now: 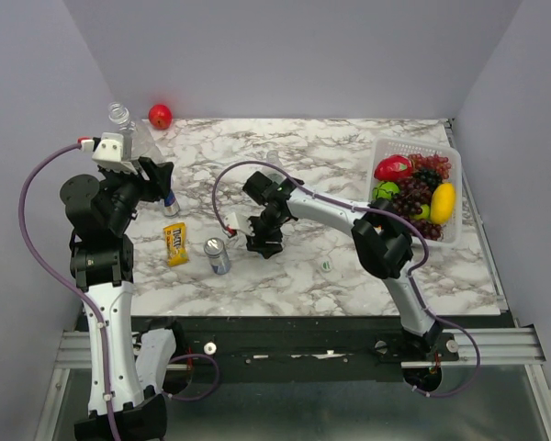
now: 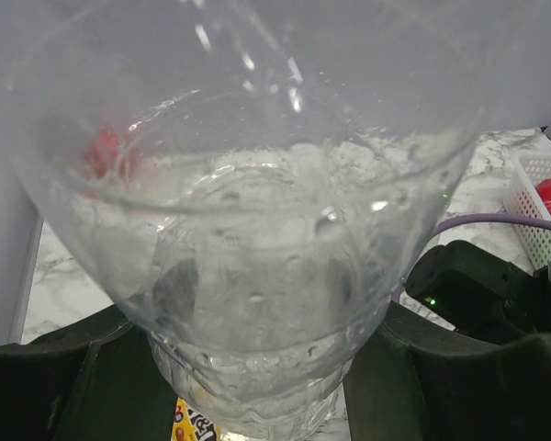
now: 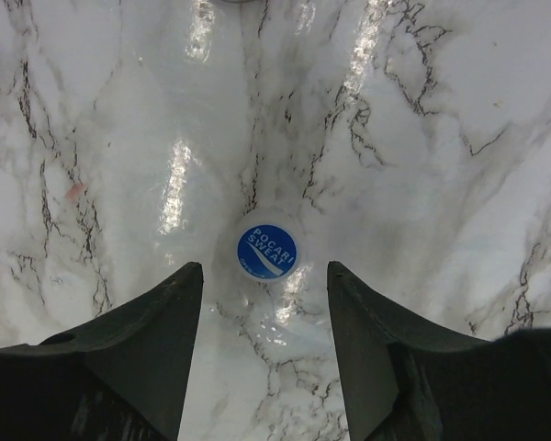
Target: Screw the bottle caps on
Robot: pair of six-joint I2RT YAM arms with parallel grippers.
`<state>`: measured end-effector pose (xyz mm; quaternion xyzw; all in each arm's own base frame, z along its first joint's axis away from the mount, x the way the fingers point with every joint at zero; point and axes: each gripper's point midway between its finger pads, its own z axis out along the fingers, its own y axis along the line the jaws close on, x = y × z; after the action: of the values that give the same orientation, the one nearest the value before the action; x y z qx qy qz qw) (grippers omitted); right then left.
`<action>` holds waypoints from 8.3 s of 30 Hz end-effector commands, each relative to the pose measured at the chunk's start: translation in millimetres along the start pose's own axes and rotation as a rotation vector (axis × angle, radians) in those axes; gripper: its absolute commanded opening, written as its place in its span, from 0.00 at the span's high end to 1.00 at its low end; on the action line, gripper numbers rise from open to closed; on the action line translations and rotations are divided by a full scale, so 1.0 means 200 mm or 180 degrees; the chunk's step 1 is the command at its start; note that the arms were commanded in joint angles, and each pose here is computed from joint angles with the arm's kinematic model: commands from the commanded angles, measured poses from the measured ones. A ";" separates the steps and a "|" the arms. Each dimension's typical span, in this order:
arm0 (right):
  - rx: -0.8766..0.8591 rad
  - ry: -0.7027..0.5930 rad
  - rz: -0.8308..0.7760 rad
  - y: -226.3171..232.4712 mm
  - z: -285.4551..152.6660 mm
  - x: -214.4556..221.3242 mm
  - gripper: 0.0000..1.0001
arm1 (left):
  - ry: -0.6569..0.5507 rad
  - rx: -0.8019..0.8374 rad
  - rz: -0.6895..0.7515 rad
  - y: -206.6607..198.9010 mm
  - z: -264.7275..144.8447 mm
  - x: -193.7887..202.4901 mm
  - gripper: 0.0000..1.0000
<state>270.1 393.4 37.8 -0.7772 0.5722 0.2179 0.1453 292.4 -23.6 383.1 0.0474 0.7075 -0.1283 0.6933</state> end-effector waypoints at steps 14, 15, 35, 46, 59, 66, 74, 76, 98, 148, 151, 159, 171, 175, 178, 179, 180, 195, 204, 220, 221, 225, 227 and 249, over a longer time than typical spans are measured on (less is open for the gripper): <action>0.0026 0.0015 -0.0013 -0.02 0.10 -0.03 0.40 | 0.0079 -0.0038 -0.0047 0.02 0.00 0.07 1.00; 0.0024 0.0008 -0.0005 -0.02 0.10 -0.03 0.41 | 0.0088 -0.0039 -0.0047 0.02 0.00 0.07 1.00; 0.0074 0.0153 0.0002 0.00 0.14 0.02 0.46 | 0.0125 -0.0064 -0.0105 0.04 0.02 0.11 1.00; 0.0109 0.0115 0.0023 0.00 0.12 0.01 0.53 | 0.0114 -0.0039 -0.0167 0.04 0.03 0.13 1.00; 0.0374 -0.0149 0.0344 0.23 -0.55 -0.02 0.67 | 0.0362 0.1820 0.0399 -0.53 0.14 0.22 1.00; 0.0598 -0.0565 0.0963 0.50 -1.13 -0.05 0.67 | 0.0608 0.3096 0.0786 -0.93 0.01 0.61 1.00; 0.0869 -0.0869 0.0738 0.77 -1.50 -0.15 0.67 | 0.0905 0.3945 0.1052 -1.20 -0.20 1.14 1.00; 0.0822 -0.0906 0.0756 0.79 -1.53 -0.18 0.67 | 0.0856 0.4022 0.1060 -1.25 -0.21 1.19 1.00; 0.0391 -0.0487 -0.0081 0.83 -1.29 -0.29 0.65 | 0.0669 0.4240 0.1034 -1.42 -0.27 1.38 1.00; 0.0113 -0.0371 0.0106 0.87 -1.13 -0.23 0.63 | 0.0382 0.3885 0.1490 -1.38 -0.15 1.30 1.00; 0.0164 -0.0327 0.0237 0.84 -1.10 -0.22 0.64 | 0.0329 0.3782 0.1466 -1.37 -0.13 1.26 1.00; 0.0538 -0.0436 0.0930 0.72 -1.10 -0.24 0.64 | 0.0193 0.3430 0.1028 -1.37 -0.07 1.12 1.00; 0.0441 -0.0496 0.1673 0.65 -1.02 -0.25 0.65 | 0.0113 0.3122 0.1229 -1.33 0.03 1.04 1.00; 0.0389 -0.0464 0.1935 0.63 -0.98 -0.23 0.67 | 0.0110 0.3080 0.1258 -1.32 0.03 1.05 1.00; 0.0479 -0.0425 0.2077 0.60 -0.96 -0.22 0.71 | 0.0200 0.3077 0.1174 -1.31 0.02 1.08 1.00; 0.0491 -0.0432 0.2082 0.59 -0.96 -0.22 0.71 | 0.0230 0.3072 0.1148 -1.31 0.02 1.09 1.00; 0.0510 -0.0424 0.2098 0.58 -0.96 -0.22 0.72 | 0.0260 0.3051 0.1123 -1.31 0.02 1.10 1.00; 0.0644 -0.0530 0.1892 0.49 -1.00 -0.28 0.53 | 0.0543 0.3025 0.1139 -1.23 -0.04 1.26 1.00; 0.0722 -0.0704 0.1579 0.50 -1.12 -0.35 0.16 | 0.0790 0.3095 0.1128 -1.21 -0.09 1.36 1.00; 0.1312 -0.0970 -0.0289 0.64 -1.47 -0.27 0.02 | 0.0937 0.3657 0.1321 -1.24 -0.20 1.38 1.00; 0.1266 -0.1004 -0.0518 0.65 -1.47 -0.30 0.02 | 0.0974 0.3670 0.1335 -1.24 -0.20 1.39 1.00; 0.1180 -0.1030 -0.0792 0.64 -1.43 -0.35 0.01 | 0.0985 0.3705 0.1383 -1.24 -0.19 1.38 1.00; 0.1065 -0.0999 -0.0921 0.64 -1.38 -0.36 0.01 | 0.0991 0.3718 0.1390 -1.25 -0.19 1.37 1.00; 0.0891 -0.0627 -0.0606 0.70 -1.17 -0.23 0.02 | 0.1083 0.3502 0.0584 -1.26 -0.13 1.25 1.00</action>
<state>171.9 290.0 284.2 -0.7903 0.4527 0.1958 0.3636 188.1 -283.6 141.1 0.5177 0.6380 -0.3815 0.4235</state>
